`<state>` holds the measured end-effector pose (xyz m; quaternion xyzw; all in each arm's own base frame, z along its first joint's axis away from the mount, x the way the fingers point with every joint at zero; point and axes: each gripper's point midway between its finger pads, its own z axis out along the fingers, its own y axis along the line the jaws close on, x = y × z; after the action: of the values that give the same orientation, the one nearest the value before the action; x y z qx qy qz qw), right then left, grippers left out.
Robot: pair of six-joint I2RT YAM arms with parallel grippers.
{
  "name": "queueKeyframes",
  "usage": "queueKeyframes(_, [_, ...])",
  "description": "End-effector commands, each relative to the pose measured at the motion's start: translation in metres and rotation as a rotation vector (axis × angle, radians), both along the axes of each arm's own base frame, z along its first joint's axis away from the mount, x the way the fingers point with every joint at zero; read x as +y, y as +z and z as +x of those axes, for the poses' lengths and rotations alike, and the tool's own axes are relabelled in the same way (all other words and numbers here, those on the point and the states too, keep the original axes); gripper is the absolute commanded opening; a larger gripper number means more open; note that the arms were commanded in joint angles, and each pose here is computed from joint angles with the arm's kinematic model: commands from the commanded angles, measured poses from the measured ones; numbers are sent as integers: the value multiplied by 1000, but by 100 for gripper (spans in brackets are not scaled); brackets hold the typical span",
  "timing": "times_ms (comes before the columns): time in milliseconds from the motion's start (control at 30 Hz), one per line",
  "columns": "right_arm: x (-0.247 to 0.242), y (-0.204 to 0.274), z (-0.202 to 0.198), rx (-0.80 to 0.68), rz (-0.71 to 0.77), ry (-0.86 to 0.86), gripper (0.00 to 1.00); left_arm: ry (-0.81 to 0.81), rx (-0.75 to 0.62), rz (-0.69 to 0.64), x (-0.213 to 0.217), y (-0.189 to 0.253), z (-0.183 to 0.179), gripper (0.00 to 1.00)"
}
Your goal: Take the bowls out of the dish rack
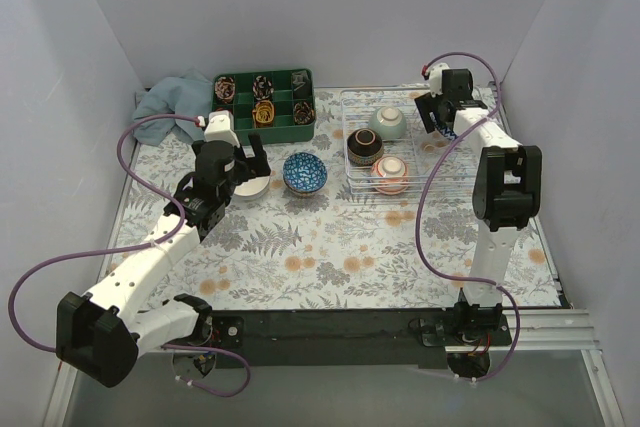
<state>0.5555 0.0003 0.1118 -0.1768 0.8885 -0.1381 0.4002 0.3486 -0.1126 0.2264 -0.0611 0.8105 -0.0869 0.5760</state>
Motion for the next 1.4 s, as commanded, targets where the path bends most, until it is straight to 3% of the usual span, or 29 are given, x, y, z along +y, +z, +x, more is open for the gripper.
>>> queueKeyframes(0, [4, -23, -13, 84, 13, 37, 96, -4, -16, 1, 4, 2, -1, 98])
queueKeyframes(400, [-1, -19, -16, 78, -28, 43, 90, -12, -10, -4, 3, 0, 0, 98])
queueKeyframes(500, [3, -16, -17, 76, -28, 56, 83, -14, -9, -7, 3, 0, 0, 98])
queueKeyframes(933, [0, 54, -16, -72, -2, -6, 31, -20, -13, -18, 5, 2, 1, 98])
queueKeyframes(1133, [3, 77, -22, -128, 61, -54, 22, -29, -15, -27, 4, 4, 1, 98])
queueKeyframes(1367, [16, 106, -34, -193, 191, -100, 20, -47, -17, -39, 1, 6, -1, 98])
